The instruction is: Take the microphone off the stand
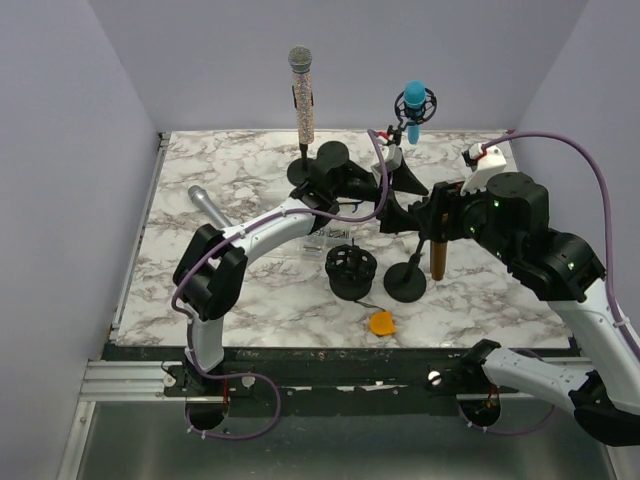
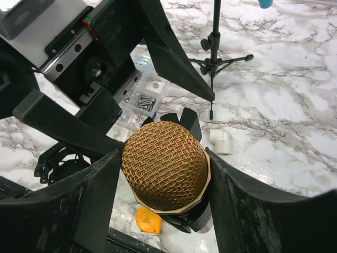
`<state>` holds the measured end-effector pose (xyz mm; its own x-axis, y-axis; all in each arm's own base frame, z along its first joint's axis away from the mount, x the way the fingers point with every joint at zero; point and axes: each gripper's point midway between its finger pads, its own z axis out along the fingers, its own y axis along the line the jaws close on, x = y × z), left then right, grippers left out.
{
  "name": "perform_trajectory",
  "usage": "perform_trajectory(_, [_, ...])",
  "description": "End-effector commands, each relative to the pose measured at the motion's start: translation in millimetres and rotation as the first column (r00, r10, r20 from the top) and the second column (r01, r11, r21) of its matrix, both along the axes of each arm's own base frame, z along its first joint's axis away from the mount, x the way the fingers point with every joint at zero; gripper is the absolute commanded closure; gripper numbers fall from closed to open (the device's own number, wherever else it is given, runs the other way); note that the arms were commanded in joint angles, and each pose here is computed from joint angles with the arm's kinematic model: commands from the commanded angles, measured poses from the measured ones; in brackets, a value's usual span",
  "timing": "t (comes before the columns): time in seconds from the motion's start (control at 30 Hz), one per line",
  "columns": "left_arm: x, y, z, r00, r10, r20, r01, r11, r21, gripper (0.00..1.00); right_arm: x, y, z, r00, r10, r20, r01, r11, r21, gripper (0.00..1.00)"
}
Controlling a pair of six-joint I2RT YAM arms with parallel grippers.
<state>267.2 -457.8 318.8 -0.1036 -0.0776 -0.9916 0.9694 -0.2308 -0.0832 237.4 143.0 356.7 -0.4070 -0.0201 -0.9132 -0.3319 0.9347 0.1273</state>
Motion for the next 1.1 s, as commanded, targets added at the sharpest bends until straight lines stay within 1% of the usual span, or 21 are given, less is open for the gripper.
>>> perform_trajectory(0.0, [-18,-6,4,0.992,-0.129,0.012,0.13,0.991,-0.014,0.01,-4,2,7,0.999,0.027,0.018,-0.028,1.0,0.011,0.35])
perform_trajectory(0.2, [-26,-5,3,0.982,-0.189,-0.007,0.189,0.982,-0.02,0.04,-4,4,4,0.999,0.035,0.016,-0.035,0.999,0.007,0.4])
perform_trajectory(0.3, [-29,-5,3,0.978,-0.209,-0.013,0.209,0.978,-0.021,0.08,-4,3,2,0.999,0.034,0.017,-0.034,0.999,0.004,0.43])
perform_trajectory(0.33, [-29,-4,3,0.977,-0.215,-0.012,0.214,0.977,-0.02,0.11,-4,3,2,0.999,0.034,0.02,-0.034,0.999,0.003,0.44])
perform_trajectory(0.47, [-29,-5,0,0.976,-0.218,-0.022,0.217,0.976,-0.012,0.33,-4,2,3,0.999,0.034,0.034,-0.034,0.999,0.003,0.5])
perform_trajectory(0.57, [-27,-5,-1,0.981,-0.193,-0.021,0.193,0.981,-0.014,0.5,-2,2,4,0.998,0.034,0.044,-0.034,0.999,0.003,0.54])
perform_trajectory(0.67, [-25,-5,2,0.986,-0.165,-0.011,0.165,0.986,-0.014,0.63,-1,3,1,0.998,0.043,0.049,-0.043,0.999,-0.006,0.62])
perform_trajectory(0.7, [-24,-6,1,0.988,-0.157,-0.009,0.157,0.988,-0.011,0.73,0,3,0,0.998,0.042,0.054,-0.041,0.999,-0.009,0.64])
perform_trajectory(0.73, [-24,-6,1,0.989,-0.147,-0.002,0.147,0.989,-0.007,0.8,1,2,0,0.997,0.039,0.059,-0.038,0.999,-0.017,0.67])
perform_trajectory(0.77, [-23,-6,0,0.991,-0.137,0.003,0.137,0.991,-0.003,0.89,2,1,-1,0.997,0.033,0.066,-0.031,0.999,-0.021,0.69])
perform_trajectory(0.8, [-24,-6,0,0.991,-0.131,0.004,0.131,0.991,0.002,0.96,3,-1,-1,0.997,0.026,0.072,-0.024,0.999,-0.027,0.74])
perform_trajectory(0.83, [-24,-6,0,0.993,-0.12,0.011,0.12,0.993,0.002,1.0,4,-3,-1,0.997,0.02,0.081,-0.017,0.999,-0.033,0.78])
perform_trajectory(0.93, [-24,-5,-1,0.995,-0.102,0.016,0.101,0.995,0.009,1.0,7,-5,1,0.994,0.009,0.109,-0.005,0.999,-0.039,0.96])
perform_trajectory(0.97, [-23,-5,-2,0.996,-0.094,0.014,0.093,0.995,0.017,1.0,8,-5,3,0.993,0.006,0.121,-0.002,0.999,-0.036,0.99])
perform_trajectory(1.07, [-21,-6,-6,0.996,-0.092,0.007,0.092,0.995,0.038,1.0,10,-1,18,0.986,0.017,0.163,-0.017,1.0,-0.003,0.99])
